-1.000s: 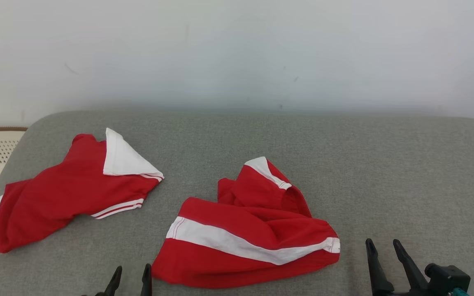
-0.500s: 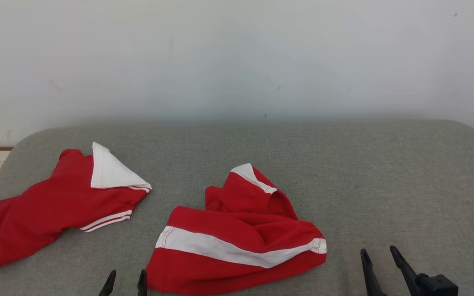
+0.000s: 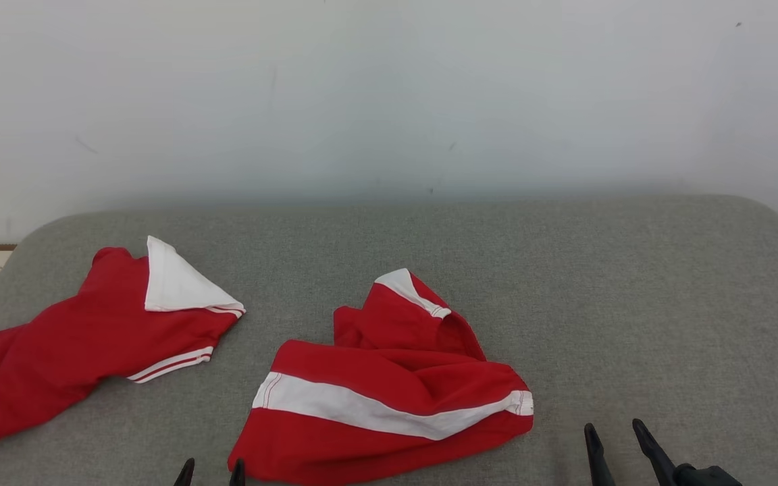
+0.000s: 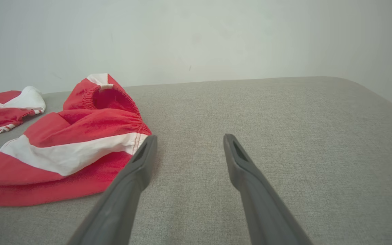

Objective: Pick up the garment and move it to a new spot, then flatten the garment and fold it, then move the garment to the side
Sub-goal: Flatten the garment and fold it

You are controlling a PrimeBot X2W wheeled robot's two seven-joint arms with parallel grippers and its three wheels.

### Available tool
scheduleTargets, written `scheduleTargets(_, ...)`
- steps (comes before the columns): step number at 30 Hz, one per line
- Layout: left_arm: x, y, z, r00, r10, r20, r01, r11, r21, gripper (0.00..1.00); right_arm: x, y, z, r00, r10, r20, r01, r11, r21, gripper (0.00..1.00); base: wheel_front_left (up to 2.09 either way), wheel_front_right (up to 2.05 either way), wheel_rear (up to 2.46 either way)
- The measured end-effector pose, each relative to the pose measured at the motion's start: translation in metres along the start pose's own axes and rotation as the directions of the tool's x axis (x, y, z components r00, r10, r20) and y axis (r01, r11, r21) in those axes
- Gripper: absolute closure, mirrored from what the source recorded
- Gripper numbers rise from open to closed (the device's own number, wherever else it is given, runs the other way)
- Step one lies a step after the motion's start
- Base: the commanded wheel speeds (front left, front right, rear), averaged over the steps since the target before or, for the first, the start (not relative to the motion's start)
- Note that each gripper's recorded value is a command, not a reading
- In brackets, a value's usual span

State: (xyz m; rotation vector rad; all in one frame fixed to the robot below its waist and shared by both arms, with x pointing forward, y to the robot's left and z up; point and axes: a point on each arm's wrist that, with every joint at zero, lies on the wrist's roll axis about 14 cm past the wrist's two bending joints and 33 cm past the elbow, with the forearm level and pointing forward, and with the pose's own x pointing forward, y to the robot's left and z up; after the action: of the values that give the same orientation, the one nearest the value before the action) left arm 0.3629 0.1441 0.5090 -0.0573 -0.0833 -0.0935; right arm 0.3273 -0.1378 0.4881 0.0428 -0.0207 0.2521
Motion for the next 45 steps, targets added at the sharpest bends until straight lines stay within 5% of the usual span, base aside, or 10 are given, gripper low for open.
scheduleTargets(22,0.049,-0.026,-0.011,0.994,-0.108,-0.020,0.107,0.993,-0.057,0.00,0.058,0.028,-0.037,0.986,0.124,-0.115,-0.108,0.984,0.139,0.00,0.00,0.00,0.00)
scheduleTargets(27,0.053,-0.019,-0.015,0.996,-0.089,-0.029,0.087,0.995,-0.055,0.00,0.065,0.037,-0.049,0.976,0.160,-0.151,-0.134,0.977,0.169,0.26,0.00,0.00,0.00)
scheduleTargets(28,0.052,-0.017,-0.017,0.996,-0.085,-0.034,0.083,0.995,-0.055,0.00,0.065,0.040,-0.053,0.973,0.170,-0.160,-0.141,0.975,0.174,0.43,0.00,0.00,0.00)
scheduleTargets(31,0.052,-0.014,-0.020,0.996,-0.076,-0.043,0.073,0.996,-0.055,0.00,0.067,0.045,-0.056,0.968,0.189,-0.167,-0.158,0.970,0.183,0.73,0.00,0.00,0.00)
scheduleTargets(32,0.052,-0.013,-0.021,0.996,-0.073,-0.044,0.070,0.996,-0.056,0.00,0.068,0.046,-0.055,0.967,0.194,-0.164,-0.163,0.969,0.185,0.93,0.00,0.00,0.00)
scheduleTargets(33,0.053,-0.012,-0.021,0.996,-0.072,-0.043,0.070,0.996,-0.057,0.00,0.069,0.047,-0.054,0.967,0.197,-0.160,-0.167,0.969,0.185,1.00,0.00,0.00,0.00)
scheduleTargets(45,0.074,-0.035,-0.032,0.984,-0.157,-0.080,0.145,0.979,-0.143,0.00,0.045,0.031,-0.064,0.961,0.186,-0.207,-0.156,0.976,0.152,1.00,0.00,0.00,0.00)
